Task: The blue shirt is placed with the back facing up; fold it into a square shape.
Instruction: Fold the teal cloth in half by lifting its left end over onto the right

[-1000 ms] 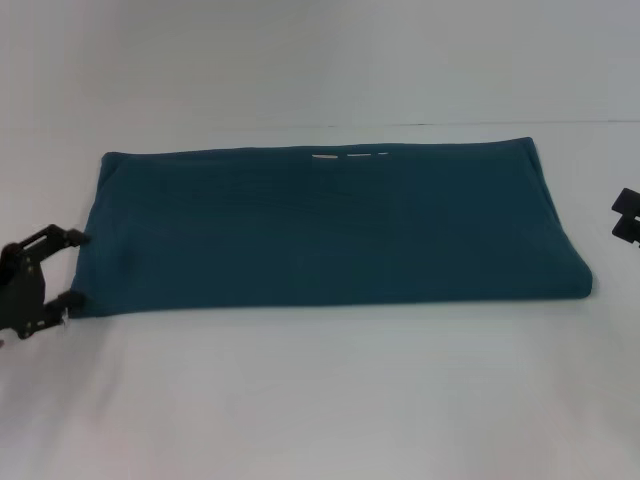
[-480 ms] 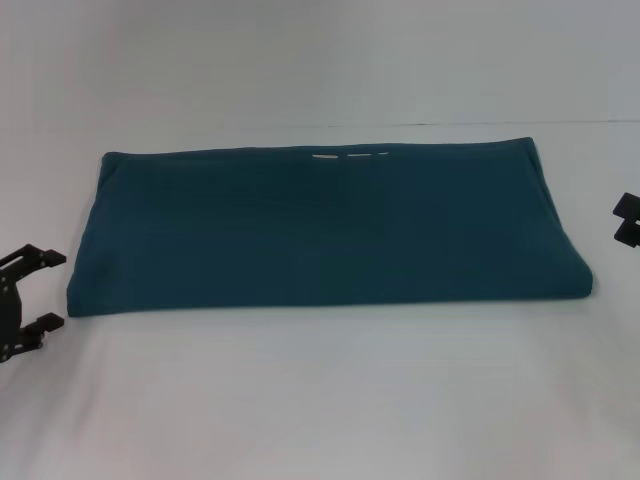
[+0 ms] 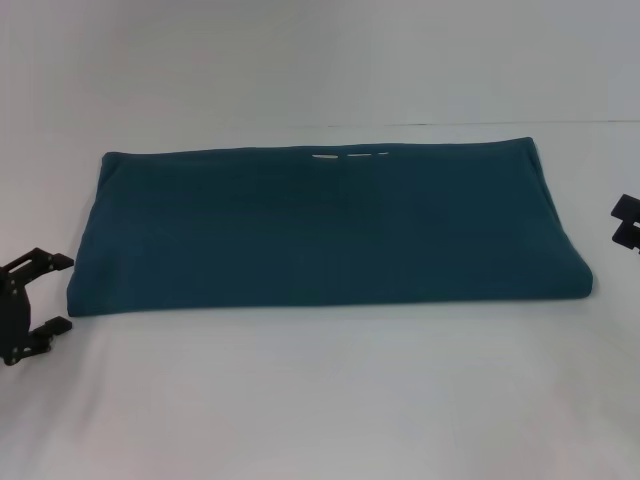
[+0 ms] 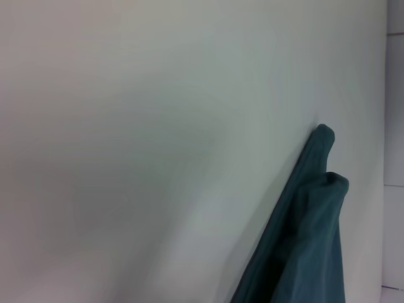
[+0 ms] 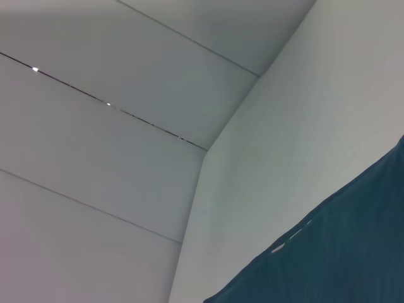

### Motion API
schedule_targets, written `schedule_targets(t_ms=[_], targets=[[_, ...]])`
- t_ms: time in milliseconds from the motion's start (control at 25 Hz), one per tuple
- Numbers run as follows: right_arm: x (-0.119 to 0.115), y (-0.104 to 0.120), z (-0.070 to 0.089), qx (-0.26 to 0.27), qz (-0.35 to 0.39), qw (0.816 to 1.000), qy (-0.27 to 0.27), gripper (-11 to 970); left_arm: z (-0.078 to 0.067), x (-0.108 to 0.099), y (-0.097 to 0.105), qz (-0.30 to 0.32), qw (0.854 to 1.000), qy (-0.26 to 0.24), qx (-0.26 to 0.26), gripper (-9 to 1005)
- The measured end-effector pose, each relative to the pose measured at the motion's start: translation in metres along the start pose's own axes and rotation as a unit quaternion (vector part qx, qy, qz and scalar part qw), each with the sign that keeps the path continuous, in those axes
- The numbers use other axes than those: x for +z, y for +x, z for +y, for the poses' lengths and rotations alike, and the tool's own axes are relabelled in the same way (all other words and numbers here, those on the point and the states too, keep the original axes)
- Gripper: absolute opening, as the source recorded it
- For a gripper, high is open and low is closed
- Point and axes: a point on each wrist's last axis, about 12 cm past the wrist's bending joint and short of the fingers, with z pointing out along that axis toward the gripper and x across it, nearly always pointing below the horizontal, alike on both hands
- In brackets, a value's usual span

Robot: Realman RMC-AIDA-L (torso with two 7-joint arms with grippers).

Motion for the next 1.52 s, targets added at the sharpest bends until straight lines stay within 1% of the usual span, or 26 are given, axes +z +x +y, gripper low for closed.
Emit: schedule_targets(t_ms=[400, 720, 1160, 1360, 1440, 1520], targets=[[0.0, 0.0, 0.0, 0.001, 0.0, 1.0, 0.0, 642, 0.0, 0.003, 0.002, 0.002, 1.0, 0.0, -0.003, 890], [0.001, 0.0, 0.0, 0.001, 0.001, 1.0, -0.001, 642, -0.003, 0.012, 0.005, 0.009, 1.0, 0.0, -0.007, 890], [0.0, 0.001, -0.002, 0.004, 0.001, 1.0, 0.0, 643, -0.021, 0.03, 0.007, 0.022, 1.0, 0.007, 0.01, 891], [0.0, 0.001, -0.002, 0.004, 0.001, 1.0, 0.0, 643, -0.026, 0.03, 0.005, 0.015, 0.999, 0.022, 0.018, 891], [0.0, 0.001, -0.002, 0.004, 0.0, 1.0, 0.0, 643, -0.032, 0.029, 0.006, 0.021, 0.998, 0.046, 0.03, 891], [0.0, 0.001, -0.002, 0.004, 0.0, 1.0, 0.0, 643, -0.03, 0.028, 0.005, 0.02, 0.998, 0.045, 0.03, 891]])
